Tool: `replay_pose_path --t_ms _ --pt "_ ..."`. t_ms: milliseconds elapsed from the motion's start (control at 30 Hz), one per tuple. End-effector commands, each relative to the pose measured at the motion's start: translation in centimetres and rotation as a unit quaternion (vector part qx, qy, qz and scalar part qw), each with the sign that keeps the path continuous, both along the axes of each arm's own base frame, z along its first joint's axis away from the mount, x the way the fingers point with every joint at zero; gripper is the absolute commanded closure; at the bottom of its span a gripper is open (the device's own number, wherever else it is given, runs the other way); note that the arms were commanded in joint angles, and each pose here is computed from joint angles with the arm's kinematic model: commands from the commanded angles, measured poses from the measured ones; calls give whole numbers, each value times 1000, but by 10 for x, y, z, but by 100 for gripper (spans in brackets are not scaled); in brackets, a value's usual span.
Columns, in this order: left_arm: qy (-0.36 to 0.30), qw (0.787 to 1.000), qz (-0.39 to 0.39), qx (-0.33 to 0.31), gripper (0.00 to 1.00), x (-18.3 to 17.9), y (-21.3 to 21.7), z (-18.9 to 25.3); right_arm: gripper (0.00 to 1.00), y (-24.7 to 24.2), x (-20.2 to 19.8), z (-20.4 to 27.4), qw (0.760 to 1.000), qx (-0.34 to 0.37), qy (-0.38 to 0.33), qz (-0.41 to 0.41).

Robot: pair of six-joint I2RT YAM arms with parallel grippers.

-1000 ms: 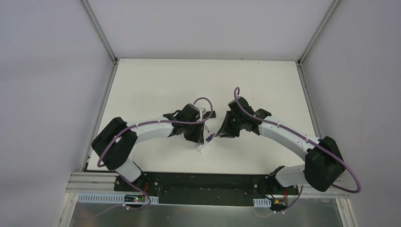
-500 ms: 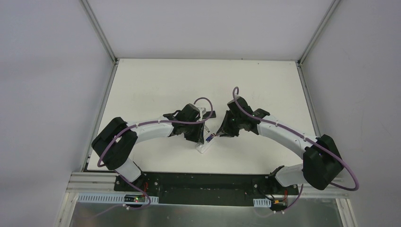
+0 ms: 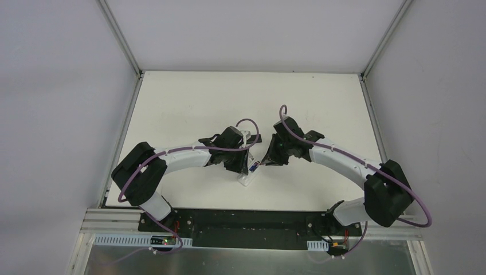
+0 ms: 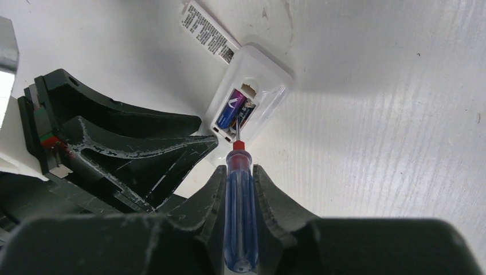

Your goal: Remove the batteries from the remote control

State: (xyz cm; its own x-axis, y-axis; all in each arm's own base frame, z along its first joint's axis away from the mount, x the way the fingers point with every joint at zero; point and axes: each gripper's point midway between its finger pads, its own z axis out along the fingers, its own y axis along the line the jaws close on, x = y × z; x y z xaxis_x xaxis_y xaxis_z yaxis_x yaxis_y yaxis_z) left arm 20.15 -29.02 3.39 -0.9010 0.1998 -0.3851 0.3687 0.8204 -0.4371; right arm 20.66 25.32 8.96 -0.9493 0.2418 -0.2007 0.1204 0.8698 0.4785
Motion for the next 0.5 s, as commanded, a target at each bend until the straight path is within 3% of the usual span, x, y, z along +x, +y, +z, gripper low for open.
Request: replay_pose_path --t_ms 0,167,467 --pt "4 1000 -8 25 73 -4 4 -12 100 -9 -5 -14 998 -53 12 20" --pt "6 999 -17 28 83 -4 3 -14 100 -6 -9 -26 998 -54 25 29" --pt "8 999 -22 34 84 -4 3 -16 100 0 -16 -42 1000 4 22 12"
